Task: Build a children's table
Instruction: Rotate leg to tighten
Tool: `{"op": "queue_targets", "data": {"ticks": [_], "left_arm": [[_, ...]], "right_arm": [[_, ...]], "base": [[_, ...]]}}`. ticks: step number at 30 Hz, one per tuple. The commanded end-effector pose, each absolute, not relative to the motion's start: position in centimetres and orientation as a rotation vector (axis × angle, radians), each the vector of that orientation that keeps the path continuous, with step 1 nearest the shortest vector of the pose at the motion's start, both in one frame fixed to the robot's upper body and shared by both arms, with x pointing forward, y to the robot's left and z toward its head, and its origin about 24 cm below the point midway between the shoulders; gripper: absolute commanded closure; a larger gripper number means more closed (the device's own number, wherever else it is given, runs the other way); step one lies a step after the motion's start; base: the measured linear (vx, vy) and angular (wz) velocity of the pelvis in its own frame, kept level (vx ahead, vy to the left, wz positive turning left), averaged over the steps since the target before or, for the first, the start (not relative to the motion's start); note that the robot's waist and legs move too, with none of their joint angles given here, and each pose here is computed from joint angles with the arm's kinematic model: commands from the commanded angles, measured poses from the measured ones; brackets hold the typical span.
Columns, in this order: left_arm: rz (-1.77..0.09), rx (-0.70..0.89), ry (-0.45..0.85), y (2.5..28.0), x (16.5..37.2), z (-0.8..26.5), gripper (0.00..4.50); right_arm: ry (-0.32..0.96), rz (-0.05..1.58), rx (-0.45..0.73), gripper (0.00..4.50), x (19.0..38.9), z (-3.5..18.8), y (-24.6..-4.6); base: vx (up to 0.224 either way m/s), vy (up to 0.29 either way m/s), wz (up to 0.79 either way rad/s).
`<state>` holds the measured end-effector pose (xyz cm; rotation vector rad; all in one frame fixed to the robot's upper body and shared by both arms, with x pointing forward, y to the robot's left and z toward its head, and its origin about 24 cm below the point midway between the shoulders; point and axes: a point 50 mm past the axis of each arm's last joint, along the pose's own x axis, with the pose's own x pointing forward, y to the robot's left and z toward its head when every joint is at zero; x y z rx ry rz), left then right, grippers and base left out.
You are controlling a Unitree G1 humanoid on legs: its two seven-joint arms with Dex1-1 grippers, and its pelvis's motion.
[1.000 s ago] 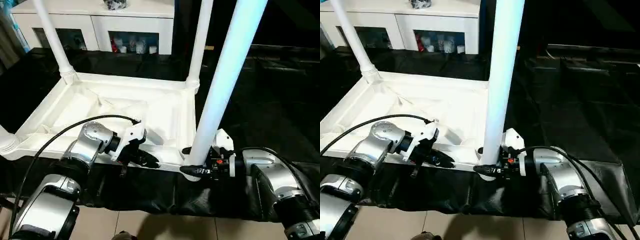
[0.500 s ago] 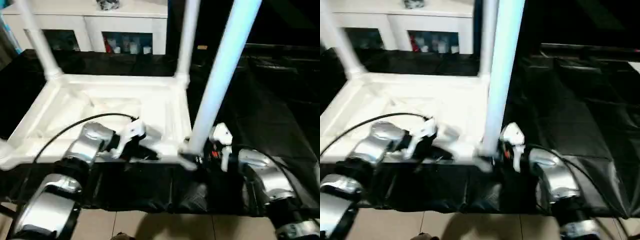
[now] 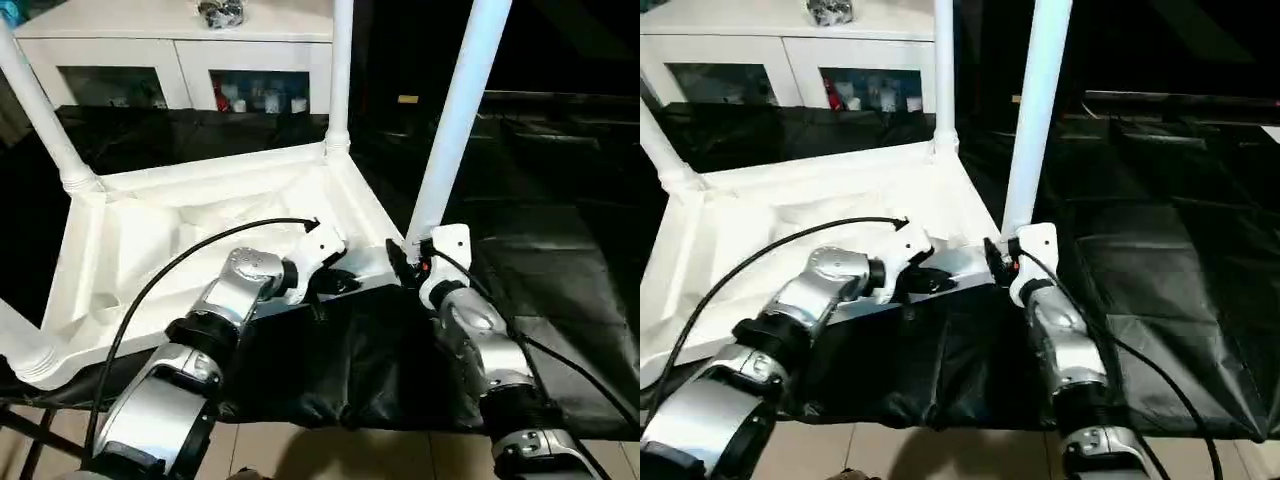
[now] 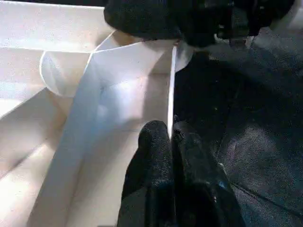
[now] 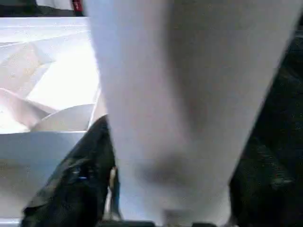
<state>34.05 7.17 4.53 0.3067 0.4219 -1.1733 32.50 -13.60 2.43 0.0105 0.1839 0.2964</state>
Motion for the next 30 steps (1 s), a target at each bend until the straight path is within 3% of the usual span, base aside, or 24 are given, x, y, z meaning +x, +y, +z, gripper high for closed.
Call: {"op": "queue_targets", "data": {"ticks": [1, 11, 14, 18, 24, 30], "left_arm": [[-1.212, 0.236, 0.397, 6.1, 33.4, 4.1, 4.50], [-1.430, 0.272, 0.404, 9.1, 32.6, 4.7, 4.50], [-1.547, 0.281, 0.429, 10.8, 32.1, 5.0, 4.50], [-1.628, 0.289, 0.470, 11.8, 31.7, 5.1, 4.50], [-1.711, 0.310, 0.514, 12.6, 31.2, 5.2, 4.50], [-1.733, 0.310, 0.526, 12.8, 31.1, 5.2, 4.50]], "right_arm": [[0.185, 0.459, 0.014, 0.83, 32.0, 2.3, -11.5], [0.187, 0.872, -0.028, 0.72, 30.3, 3.4, -13.6], [0.247, 1.139, -0.046, 0.72, 28.4, 3.8, -14.8], [0.303, 1.272, -0.062, 0.72, 27.5, 3.9, -15.3], [0.374, 1.415, -0.075, 1.37, 26.7, 3.8, -15.1], [0.379, 1.450, -0.060, 1.82, 26.6, 3.9, -14.6]], "base": [[0.000, 0.000, 0.00], [0.000, 0.000, 0.00], [0.000, 0.000, 0.00], [0.000, 0.000, 0.00], [0.000, 0.000, 0.00], [0.000, 0.000, 0.00]]}}
